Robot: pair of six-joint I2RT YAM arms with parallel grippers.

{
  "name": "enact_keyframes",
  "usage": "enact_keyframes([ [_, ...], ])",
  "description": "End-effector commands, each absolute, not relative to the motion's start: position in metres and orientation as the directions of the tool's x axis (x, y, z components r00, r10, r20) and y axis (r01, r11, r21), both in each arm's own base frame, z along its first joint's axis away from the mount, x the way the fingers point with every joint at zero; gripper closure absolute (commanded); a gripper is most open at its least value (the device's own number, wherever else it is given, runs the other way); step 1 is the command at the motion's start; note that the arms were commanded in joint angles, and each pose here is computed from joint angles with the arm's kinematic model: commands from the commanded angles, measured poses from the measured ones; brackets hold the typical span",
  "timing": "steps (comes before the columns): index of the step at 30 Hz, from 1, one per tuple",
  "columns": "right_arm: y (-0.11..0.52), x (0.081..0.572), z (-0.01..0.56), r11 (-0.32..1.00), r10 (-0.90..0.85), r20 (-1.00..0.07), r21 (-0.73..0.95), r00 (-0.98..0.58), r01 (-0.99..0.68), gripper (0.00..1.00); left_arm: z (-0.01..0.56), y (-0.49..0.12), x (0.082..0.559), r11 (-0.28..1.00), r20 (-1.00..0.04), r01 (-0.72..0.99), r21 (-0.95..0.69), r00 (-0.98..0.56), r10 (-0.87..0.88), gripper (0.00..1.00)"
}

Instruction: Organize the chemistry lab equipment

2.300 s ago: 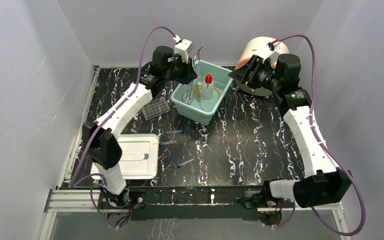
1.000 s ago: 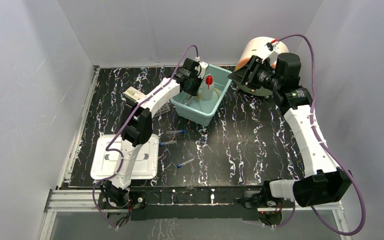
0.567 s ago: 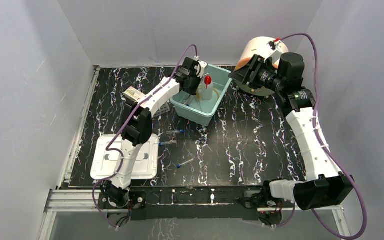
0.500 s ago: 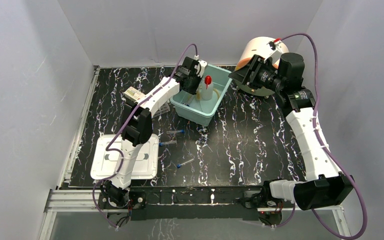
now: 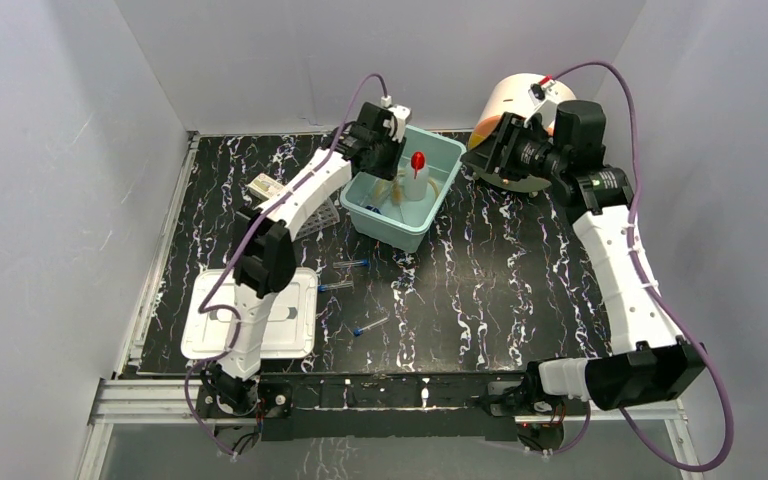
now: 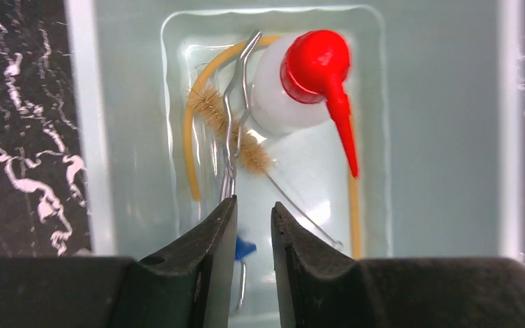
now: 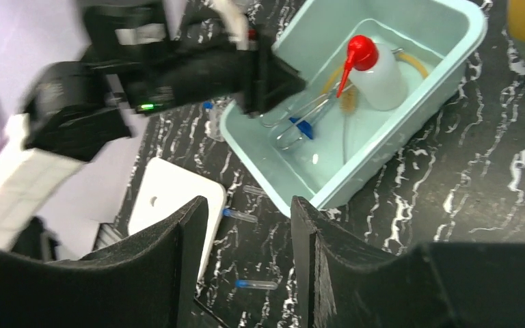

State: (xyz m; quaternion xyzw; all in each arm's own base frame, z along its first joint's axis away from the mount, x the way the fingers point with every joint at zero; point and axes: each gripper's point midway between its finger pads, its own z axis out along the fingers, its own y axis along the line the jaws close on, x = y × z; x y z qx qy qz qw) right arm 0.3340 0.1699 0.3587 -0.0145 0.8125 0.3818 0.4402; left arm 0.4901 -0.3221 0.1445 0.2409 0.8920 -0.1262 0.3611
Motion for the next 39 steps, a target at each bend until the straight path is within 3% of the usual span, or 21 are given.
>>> enact_keyframes([
  [1, 0.16, 0.337, 0.358, 0.777, 0.221, -0.766, 0.513, -0.604, -0.366, 0.44, 0.267, -0.313, 0.46, 0.85, -0.828, 0.511, -0.131, -0.527, 0.189, 0.74],
  [5, 0.177, 0.336, 0.359, 0.746, 0.161, -0.792, 0.488, -0.588, -0.453, 0.44, 0.281, -0.287, 0.443, 0.884, -0.837, 0.446, -0.141, -0.531, 0.134, 0.71],
  [12, 0.24, 0.322, 0.346, 0.72, 0.034, -0.832, 0.405, -0.554, -0.563, 0.41, 0.262, -0.198, 0.417, 0.984, -0.84, 0.164, -0.069, -0.541, 0.031, 0.63],
  [17, 0.286, 0.294, 0.329, 0.662, -0.078, -0.863, 0.329, -0.499, -0.673, 0.4, 0.254, -0.14, 0.389, 0.982, -0.834, -0.083, -0.167, -0.52, -0.186, 0.49],
  [26, 0.351, 0.245, 0.264, 0.552, -0.37, -0.853, 0.117, -0.368, -0.826, 0.42, 0.184, -0.072, 0.342, 0.906, -0.632, -0.34, -0.251, -0.652, -0.42, 0.33],
  [39, 0.415, 0.234, 0.149, 0.379, -0.645, -0.726, -0.032, -0.239, -0.925, 0.38, 0.141, -0.039, 0.323, 0.753, -0.425, -0.535, -0.384, -0.621, -0.658, 0.29],
])
